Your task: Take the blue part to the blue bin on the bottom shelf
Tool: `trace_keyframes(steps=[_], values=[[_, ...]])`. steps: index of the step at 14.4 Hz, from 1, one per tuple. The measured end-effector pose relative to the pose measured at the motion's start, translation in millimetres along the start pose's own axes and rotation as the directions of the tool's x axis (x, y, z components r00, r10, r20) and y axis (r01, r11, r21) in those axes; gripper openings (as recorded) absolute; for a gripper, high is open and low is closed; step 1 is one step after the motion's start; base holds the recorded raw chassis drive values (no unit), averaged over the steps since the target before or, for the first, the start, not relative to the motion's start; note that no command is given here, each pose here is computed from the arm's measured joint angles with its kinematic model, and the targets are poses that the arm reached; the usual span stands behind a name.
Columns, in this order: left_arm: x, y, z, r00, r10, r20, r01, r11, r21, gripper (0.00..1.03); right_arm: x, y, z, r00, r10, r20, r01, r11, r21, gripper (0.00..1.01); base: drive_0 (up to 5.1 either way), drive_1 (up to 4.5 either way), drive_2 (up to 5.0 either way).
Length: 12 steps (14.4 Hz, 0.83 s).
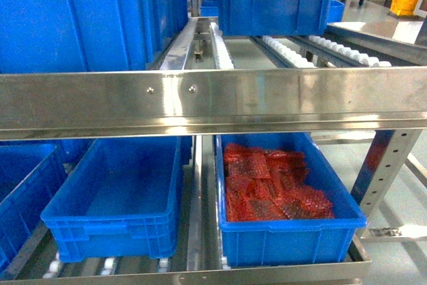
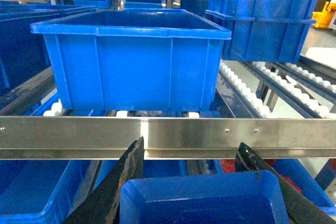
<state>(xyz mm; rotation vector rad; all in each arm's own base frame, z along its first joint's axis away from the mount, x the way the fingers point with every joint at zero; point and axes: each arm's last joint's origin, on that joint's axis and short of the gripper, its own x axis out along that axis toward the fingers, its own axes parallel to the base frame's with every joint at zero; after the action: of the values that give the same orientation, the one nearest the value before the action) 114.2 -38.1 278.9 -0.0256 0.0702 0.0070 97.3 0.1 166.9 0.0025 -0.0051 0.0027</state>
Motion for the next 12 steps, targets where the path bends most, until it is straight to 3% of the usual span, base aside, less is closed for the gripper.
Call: trace_keyframes(steps=[12], values=[[0.0, 0.0, -0.4, 1.000, 0.000, -0.003, 0.000, 1.0000, 0.002, 0.44, 0.0, -0.1, -0.3, 1.000, -0.003, -0.003, 0.003, 1.0000, 0.000, 0.98, -5.1, 2.32, 2.3]])
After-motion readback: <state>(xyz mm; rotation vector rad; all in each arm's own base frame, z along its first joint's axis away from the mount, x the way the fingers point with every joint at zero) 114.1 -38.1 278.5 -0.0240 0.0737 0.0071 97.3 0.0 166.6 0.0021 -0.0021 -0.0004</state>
